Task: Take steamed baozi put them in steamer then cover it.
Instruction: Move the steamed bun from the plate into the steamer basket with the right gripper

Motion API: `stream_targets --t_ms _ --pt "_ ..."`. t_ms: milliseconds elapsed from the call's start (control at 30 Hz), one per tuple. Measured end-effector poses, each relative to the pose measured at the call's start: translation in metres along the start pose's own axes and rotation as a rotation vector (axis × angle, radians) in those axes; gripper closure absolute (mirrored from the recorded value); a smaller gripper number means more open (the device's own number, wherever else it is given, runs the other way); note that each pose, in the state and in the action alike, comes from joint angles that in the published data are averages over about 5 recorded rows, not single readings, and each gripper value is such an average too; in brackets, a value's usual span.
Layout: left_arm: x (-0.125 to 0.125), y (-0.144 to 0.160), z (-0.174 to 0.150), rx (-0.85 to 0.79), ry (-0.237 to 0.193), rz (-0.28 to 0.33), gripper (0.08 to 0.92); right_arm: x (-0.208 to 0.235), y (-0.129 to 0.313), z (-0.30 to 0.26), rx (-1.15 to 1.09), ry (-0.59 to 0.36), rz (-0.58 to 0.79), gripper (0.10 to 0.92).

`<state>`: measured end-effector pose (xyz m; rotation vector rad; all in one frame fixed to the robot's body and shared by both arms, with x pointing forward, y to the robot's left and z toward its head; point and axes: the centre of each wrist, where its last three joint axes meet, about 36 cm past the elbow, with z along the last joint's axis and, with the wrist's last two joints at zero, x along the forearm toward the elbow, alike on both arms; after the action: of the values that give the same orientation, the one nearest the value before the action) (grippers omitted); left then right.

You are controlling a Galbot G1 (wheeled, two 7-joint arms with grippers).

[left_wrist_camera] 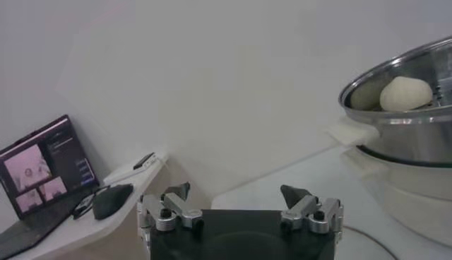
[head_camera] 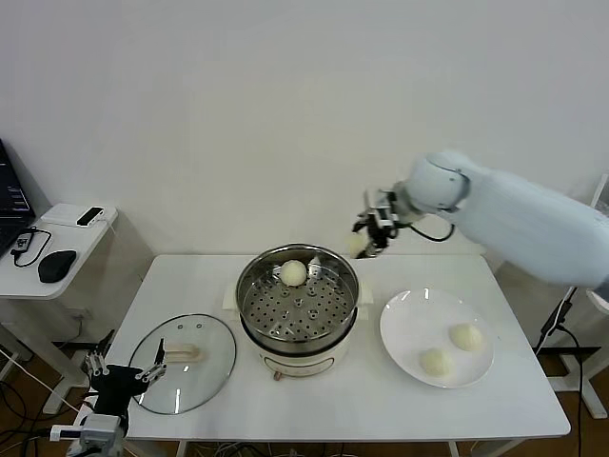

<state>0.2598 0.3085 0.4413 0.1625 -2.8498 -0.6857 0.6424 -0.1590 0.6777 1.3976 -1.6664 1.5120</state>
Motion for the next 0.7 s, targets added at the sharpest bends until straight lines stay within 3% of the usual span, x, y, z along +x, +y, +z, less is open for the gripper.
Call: stream_targets --t_ms 300,700 --pt "0.001 0.001 -0.004 0.009 -0.009 -0.013 0.177 -0.054 0.003 -0.072 -0.032 -0.031 -0.089 0.437" --pt "-0.001 0.001 -0.006 0.020 -0.017 -0.017 0.177 -0.120 0.019 -0.120 -0.075 -0.001 -0.159 0.437"
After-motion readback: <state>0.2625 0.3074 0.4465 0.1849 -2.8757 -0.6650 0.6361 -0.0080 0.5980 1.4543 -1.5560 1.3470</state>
